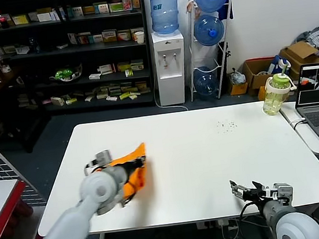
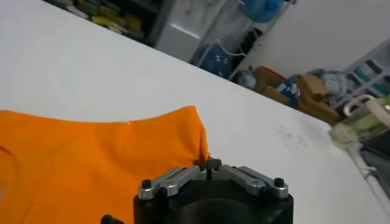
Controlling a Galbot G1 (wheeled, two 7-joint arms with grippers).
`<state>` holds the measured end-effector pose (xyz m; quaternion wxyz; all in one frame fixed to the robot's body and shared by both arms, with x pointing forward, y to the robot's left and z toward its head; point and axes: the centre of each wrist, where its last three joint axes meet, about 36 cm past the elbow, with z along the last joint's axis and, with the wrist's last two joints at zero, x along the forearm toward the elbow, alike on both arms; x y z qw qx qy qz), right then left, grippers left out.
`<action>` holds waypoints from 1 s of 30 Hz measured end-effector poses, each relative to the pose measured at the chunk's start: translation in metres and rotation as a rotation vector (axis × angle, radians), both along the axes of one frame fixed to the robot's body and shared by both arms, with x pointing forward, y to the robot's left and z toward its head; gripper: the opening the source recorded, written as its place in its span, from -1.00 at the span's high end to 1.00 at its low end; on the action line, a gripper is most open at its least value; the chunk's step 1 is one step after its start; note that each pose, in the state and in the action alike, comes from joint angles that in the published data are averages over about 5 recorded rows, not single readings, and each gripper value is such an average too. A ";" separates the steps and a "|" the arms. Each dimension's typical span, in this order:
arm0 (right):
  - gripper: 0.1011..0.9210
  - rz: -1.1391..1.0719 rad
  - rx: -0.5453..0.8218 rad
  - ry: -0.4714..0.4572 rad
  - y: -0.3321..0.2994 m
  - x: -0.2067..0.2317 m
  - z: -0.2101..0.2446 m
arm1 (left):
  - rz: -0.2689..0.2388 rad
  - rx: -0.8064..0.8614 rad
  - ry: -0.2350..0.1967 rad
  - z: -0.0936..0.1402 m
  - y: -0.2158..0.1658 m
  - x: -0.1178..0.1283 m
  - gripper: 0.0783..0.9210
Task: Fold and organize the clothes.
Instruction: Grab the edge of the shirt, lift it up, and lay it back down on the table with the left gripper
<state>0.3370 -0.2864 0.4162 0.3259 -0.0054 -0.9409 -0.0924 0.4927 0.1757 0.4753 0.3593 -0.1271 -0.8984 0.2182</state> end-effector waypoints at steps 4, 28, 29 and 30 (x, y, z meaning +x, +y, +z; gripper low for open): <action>-0.76 -0.013 -0.001 0.004 -0.003 -0.002 -0.002 | -0.043 -0.035 0.009 -0.001 -0.058 0.017 0.95; -0.76 -0.001 -0.027 -0.071 -0.017 0.001 -0.008 | -0.149 -0.042 -0.012 0.001 -0.181 0.020 0.51; -0.76 0.006 -0.033 -0.088 -0.018 0.001 -0.008 | -0.150 -0.050 -0.019 0.002 -0.178 0.019 0.42; -0.76 0.014 -0.039 -0.106 -0.021 0.000 -0.008 | -0.150 -0.059 -0.028 0.002 -0.175 0.017 0.36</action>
